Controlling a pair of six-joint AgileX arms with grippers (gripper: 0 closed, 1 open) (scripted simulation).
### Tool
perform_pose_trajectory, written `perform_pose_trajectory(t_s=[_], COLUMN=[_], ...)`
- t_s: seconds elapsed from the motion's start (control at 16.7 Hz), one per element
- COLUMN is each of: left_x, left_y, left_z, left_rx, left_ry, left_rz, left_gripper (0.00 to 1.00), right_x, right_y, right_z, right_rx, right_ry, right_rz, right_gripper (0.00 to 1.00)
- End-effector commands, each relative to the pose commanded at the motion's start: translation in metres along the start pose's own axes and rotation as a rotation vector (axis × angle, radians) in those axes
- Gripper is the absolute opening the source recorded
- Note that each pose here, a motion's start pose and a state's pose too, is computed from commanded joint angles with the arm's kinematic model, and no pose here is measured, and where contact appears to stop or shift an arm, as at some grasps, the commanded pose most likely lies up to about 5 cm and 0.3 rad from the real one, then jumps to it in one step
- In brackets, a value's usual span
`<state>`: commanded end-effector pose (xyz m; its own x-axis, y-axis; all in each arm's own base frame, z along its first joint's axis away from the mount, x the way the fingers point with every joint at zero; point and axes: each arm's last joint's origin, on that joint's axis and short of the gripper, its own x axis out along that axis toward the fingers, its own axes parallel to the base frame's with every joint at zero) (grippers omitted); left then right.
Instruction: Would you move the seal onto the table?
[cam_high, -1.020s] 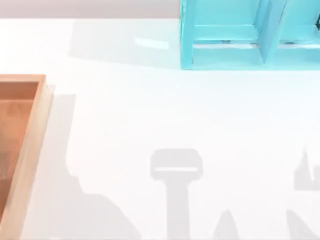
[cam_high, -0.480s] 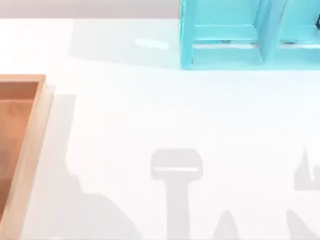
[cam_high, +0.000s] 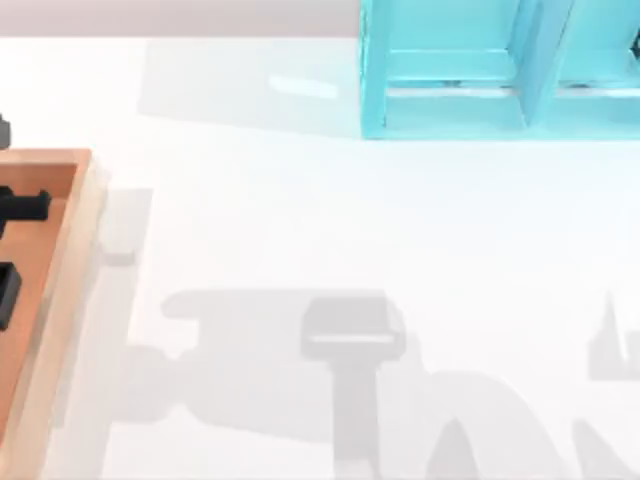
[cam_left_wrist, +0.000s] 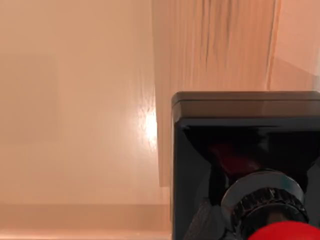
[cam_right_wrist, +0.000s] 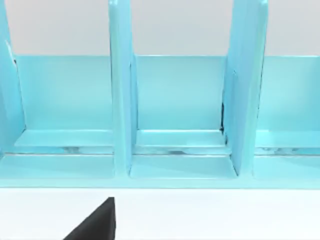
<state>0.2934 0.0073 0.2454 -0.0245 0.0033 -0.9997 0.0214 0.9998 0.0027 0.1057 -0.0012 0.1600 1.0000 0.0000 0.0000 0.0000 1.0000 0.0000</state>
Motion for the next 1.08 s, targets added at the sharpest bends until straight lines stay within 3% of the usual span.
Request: perform_pose_trajectory(t_s=[0.18,0.36,0.78,1.08], left_x=[-0.041,-0.063,-0.06,-0.016], left_y=[-0.043,-0.06,-0.07,-0.137], left_z=[-0.013,-0.024,-0.014,0.041], left_rx=[0.001,0.001,-0.003,-0.002], left_ry=[-0.003,-0.024,-0.028,-0.011], left_rz=[0.003,0.001,0.0,0.004], left_gripper=[0.0,0.0,0.0,0.0], right_x=[0.0,0.0,0.0,0.0], right_y=[0.0,0.0,0.0,0.0], right_z=[0.0,0.0,0.0,0.0], right_rx=[0.0,0.0,0.0,0.0], right_ry=[0.0,0.0,0.0,0.0], right_rz=[0.0,0.0,0.0,0.0], right_gripper=[1.0,1.0,1.0,1.0])
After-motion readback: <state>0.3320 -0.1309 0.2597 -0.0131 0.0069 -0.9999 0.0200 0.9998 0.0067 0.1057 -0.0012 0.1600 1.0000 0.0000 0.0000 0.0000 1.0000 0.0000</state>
